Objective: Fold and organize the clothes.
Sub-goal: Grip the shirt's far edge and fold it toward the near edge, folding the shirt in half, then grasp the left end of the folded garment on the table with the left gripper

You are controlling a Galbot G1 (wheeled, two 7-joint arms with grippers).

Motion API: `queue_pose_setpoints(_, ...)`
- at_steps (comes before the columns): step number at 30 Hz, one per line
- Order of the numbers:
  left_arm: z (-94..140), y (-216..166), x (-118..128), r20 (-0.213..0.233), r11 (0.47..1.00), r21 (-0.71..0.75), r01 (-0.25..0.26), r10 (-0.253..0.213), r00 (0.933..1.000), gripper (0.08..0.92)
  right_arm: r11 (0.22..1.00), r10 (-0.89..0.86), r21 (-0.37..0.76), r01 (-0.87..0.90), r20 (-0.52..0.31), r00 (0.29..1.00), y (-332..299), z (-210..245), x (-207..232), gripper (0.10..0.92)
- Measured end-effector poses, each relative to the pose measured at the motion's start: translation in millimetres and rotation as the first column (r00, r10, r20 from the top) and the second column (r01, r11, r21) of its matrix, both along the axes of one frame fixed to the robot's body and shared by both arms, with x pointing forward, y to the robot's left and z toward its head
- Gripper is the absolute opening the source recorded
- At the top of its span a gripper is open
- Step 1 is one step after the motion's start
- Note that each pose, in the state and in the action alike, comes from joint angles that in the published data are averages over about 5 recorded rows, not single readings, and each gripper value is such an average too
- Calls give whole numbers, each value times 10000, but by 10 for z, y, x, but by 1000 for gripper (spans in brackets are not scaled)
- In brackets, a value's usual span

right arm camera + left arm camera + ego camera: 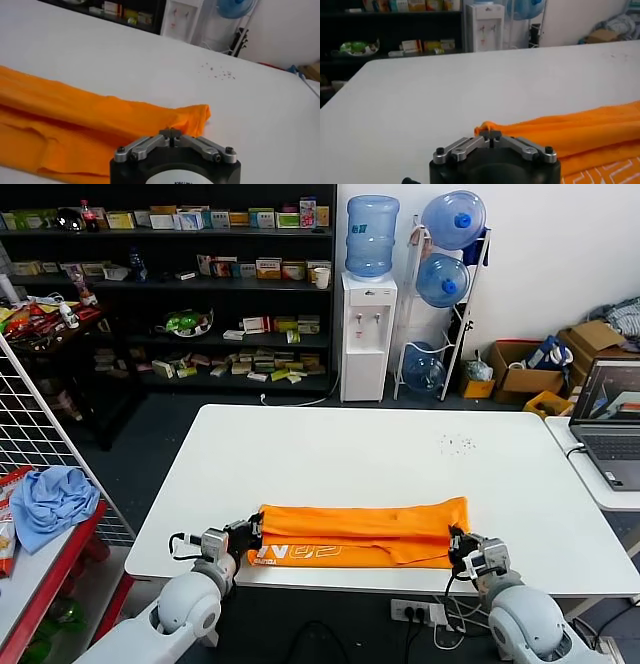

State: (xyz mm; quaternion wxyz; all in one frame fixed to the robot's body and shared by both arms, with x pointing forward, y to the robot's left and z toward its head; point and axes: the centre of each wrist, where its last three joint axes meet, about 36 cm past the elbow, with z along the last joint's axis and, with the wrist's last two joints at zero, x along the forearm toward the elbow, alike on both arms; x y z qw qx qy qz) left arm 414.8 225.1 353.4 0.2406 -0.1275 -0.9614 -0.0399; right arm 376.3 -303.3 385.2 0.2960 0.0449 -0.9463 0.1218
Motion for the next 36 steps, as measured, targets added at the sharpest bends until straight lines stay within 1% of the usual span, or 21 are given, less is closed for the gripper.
queue_pose_setpoints(2, -1, -12, -55, 30, 10000, 34, 0, 0, 10000, 150, 10000, 13, 21, -13, 16, 10000, 9, 11, -36, 188)
queue_pose_setpoints(7, 46, -19, -128, 218, 10000, 47, -77, 76, 9997, 305, 9999, 58, 109, -59, 132, 9999, 36, 46, -96, 333)
queue_pose_setpoints(10, 50, -10, -159, 194, 9998, 5, -184, 184, 9996, 392, 9998, 66, 178, -69, 145, 9999, 56, 53, -120, 420)
queue_pose_setpoints(15, 35, -27, -183, -90, 9990, -235, -378, 376, 9993, 539, 9997, 66, 244, -70, 193, 9998, 83, 69, -152, 567)
queue_pose_setpoints(19, -6, -45, -165, -479, 9972, -510, -551, 527, 9975, 651, 9996, 58, 279, -64, 239, 9997, 96, 88, -183, 680)
queue_pose_setpoints(21, -32, -48, -144, -675, 9959, -636, -648, 605, 9959, 685, 9996, 48, 294, -55, 255, 9997, 98, 94, -200, 739)
queue_pose_setpoints(22, -44, -47, -131, -772, 9952, -685, -699, 646, 9949, 689, 9995, 45, 300, -53, 260, 9997, 98, 96, -209, 763)
queue_pose_setpoints(23, -54, -46, -117, -863, 9946, -726, -748, 684, 9939, 676, 9995, 44, 306, -52, 267, 9996, 98, 99, -216, 782)
queue_pose_setpoints(25, -73, -42, -95, -1035, 9934, -789, -836, 753, 9918, 630, 9995, 44, 318, -53, 281, 9996, 99, 105, -230, 812)
queue_pose_setpoints(30, -102, -51, -82, -1331, 9911, -963, -924, 791, 9879, 482, 9994, 47, 355, -59, 325, 9995, 109, 125, -241, 822)
queue_pose_setpoints(36, -98, -69, -71, -1400, 9898, -1127, -868, 707, 9876, 309, 9991, 17, 415, -32, 368, 9993, 124, 123, -238, 823)
